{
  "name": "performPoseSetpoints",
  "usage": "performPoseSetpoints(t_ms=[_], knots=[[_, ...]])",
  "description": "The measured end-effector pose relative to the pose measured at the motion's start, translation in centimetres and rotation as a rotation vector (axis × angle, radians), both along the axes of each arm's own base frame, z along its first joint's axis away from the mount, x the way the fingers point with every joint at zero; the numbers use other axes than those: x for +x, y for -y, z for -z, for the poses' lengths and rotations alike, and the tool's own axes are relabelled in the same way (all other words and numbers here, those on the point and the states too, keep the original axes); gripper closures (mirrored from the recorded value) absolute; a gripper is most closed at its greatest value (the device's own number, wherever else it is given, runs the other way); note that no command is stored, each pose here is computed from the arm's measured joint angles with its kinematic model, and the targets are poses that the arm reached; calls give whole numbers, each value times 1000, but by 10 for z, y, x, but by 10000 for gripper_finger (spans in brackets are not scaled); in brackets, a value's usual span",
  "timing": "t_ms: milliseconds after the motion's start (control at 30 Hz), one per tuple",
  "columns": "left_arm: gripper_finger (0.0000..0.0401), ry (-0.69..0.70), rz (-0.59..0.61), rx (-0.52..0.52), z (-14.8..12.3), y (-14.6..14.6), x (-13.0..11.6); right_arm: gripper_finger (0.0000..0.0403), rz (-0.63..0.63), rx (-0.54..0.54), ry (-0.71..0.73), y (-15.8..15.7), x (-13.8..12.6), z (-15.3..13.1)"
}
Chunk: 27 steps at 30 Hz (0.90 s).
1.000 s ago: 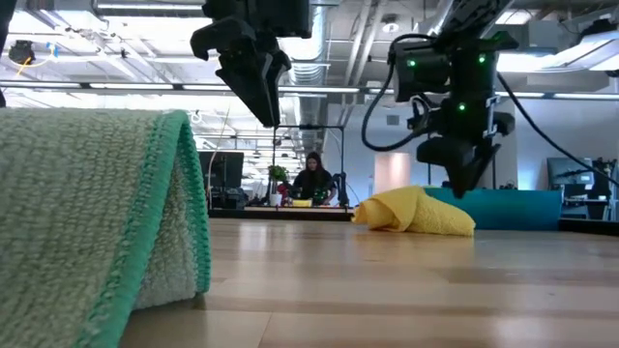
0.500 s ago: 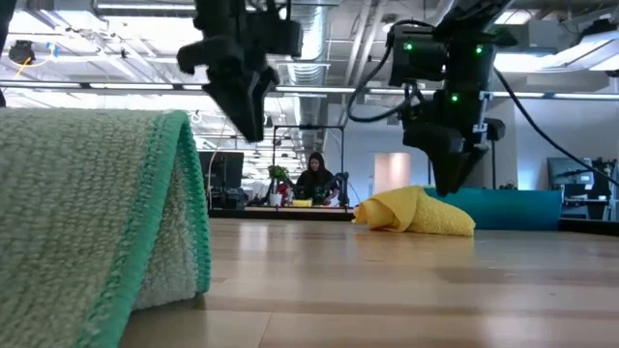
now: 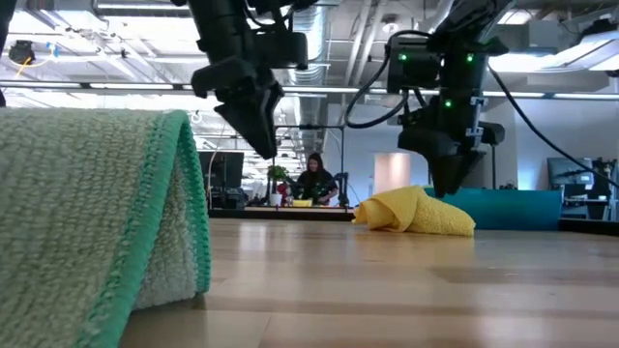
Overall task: Fold microfiber towels
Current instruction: Put the yellow microfiber towel into the blue bin
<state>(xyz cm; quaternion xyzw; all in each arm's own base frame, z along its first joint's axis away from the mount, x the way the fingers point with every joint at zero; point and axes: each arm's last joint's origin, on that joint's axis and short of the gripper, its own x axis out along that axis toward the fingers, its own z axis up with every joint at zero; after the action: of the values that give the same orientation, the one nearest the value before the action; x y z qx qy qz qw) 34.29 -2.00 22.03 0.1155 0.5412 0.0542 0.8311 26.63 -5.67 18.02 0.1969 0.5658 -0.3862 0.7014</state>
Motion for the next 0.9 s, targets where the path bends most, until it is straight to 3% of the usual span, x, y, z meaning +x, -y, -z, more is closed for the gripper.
performPoseSetpoints(t_ms=[267, 567, 900], knots=[[260, 85, 18, 54, -4, 0, 8, 235, -28, 3, -11, -14, -7, 18], [260, 99, 20, 55, -5, -1, 9, 235, 23, -21, 29, 1, -16, 37], [260, 97, 20, 55, -5, -1, 9, 235, 9, 60, 16, -8, -25, 49]])
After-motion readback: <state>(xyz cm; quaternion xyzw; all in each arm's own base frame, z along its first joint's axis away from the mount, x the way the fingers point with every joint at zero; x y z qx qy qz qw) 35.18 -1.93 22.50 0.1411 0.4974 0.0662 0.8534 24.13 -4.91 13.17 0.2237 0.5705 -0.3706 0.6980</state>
